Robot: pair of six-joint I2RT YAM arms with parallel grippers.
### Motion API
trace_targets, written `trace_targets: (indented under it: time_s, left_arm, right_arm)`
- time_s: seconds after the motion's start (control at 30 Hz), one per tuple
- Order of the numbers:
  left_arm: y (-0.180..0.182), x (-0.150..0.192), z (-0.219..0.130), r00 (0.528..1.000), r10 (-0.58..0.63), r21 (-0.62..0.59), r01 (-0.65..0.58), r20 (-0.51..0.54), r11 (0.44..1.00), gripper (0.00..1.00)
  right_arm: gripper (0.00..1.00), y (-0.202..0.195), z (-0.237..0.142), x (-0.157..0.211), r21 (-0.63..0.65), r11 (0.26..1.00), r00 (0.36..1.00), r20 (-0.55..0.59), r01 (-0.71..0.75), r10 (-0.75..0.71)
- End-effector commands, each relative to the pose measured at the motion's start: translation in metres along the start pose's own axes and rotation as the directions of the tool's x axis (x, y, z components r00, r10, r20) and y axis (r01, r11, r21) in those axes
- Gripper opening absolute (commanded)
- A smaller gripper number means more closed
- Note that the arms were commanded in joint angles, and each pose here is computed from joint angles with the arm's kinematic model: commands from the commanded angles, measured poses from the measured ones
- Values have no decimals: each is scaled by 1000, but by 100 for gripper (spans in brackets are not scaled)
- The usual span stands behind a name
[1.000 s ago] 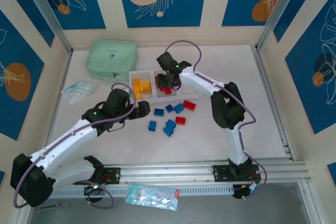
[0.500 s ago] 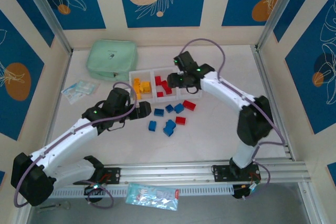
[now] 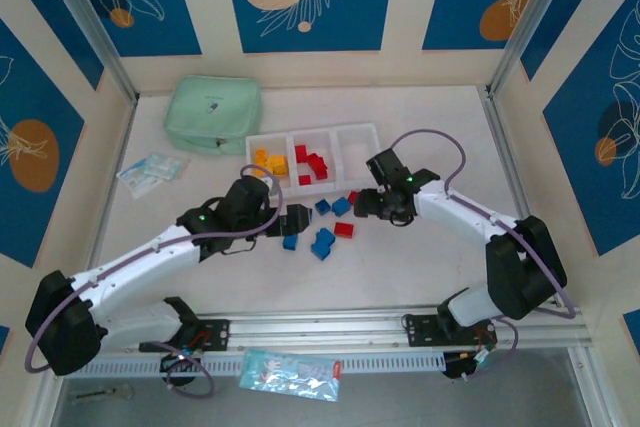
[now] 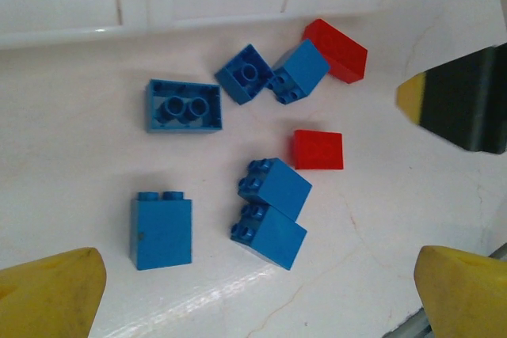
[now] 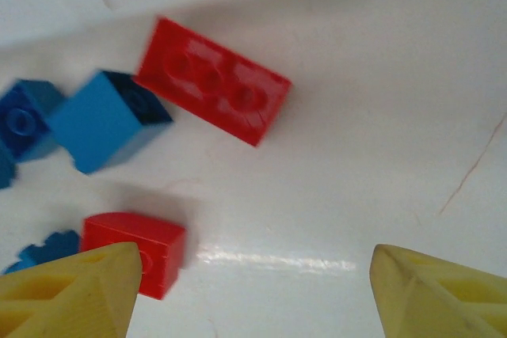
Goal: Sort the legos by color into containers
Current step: Pick up the lego from the center of the table.
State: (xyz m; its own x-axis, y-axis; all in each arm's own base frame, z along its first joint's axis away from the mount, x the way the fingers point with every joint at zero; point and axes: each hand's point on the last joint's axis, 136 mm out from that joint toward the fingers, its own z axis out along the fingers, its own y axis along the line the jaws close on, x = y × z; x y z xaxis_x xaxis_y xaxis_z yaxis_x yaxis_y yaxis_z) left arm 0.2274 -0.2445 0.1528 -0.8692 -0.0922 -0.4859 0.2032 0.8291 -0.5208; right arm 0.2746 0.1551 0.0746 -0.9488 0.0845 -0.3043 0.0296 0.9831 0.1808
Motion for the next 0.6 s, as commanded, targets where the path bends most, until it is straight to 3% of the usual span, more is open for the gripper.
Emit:
trace_targets:
  time_s: [0.0, 0.57]
  left_arm:
    - [-6, 0, 8, 1000, -14, 13, 14, 19, 1000, 99]
    - [-3, 1, 7, 1000, -1, -22, 2, 28, 1000, 99]
  right_arm:
    - [78, 8, 9, -1, -50, 997, 998, 8, -54, 55]
    - [86, 9, 55, -38, 81, 996, 997, 71, 25, -31]
